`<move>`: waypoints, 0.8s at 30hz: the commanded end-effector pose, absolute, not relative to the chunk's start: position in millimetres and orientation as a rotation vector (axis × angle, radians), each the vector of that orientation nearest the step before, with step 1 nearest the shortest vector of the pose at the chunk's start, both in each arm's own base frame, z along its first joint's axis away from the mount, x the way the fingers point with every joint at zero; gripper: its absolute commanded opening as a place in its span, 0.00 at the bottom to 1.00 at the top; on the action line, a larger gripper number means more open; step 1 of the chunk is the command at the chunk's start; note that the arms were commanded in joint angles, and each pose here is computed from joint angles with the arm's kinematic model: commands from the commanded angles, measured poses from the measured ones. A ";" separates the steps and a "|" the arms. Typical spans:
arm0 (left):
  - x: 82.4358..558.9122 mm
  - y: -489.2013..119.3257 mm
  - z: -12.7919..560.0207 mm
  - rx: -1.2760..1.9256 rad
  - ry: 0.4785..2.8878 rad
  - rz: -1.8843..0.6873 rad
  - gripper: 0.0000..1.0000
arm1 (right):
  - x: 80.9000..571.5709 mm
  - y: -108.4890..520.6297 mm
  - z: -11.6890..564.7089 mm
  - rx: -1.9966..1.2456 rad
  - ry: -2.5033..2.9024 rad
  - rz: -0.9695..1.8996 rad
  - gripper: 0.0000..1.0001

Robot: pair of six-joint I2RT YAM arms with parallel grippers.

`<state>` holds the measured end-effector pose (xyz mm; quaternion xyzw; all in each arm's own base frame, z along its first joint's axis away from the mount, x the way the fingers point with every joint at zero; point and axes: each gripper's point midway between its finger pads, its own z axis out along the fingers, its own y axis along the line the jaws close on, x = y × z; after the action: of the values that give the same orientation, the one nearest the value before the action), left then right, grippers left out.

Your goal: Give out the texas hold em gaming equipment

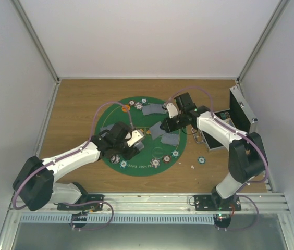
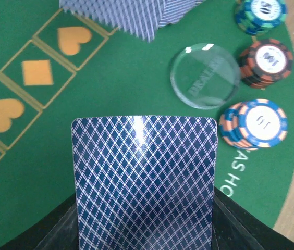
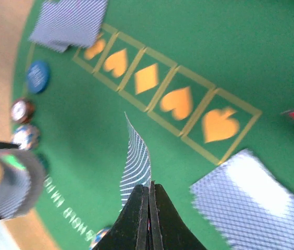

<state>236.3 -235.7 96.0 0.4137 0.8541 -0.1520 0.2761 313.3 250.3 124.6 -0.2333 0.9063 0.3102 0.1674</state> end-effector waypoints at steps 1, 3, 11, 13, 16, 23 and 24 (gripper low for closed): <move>264.3 -221.3 113.1 0.982 2.253 -0.347 0.55 | 365.6 224.1 138.6 -0.579 2.484 0.490 0.01; 275.6 -208.2 113.8 0.922 2.275 -0.313 0.55 | 379.1 228.7 144.6 -0.574 2.415 0.429 0.01; 318.4 -134.8 113.3 0.567 2.399 -0.052 0.55 | 413.0 291.9 149.5 -0.702 2.177 0.065 0.01; 323.6 -122.1 118.4 0.493 2.403 -0.036 0.55 | 420.2 307.8 149.3 -0.719 2.123 -0.003 0.01; 329.4 -104.4 126.2 0.398 2.404 -0.024 0.56 | 429.2 326.6 147.7 -0.750 2.051 -0.112 0.01; 333.1 -83.3 136.5 0.296 2.388 -0.019 0.56 | 427.4 373.1 137.2 -0.926 1.881 -0.240 0.00; 333.2 -81.7 137.1 0.275 2.389 -0.025 0.56 | 424.6 378.9 131.6 -0.959 1.866 -0.252 0.00</move>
<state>321.6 -87.3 110.4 0.1410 0.9369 -0.0038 0.3198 419.5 356.2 121.2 -0.3622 0.8163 -0.0538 0.4467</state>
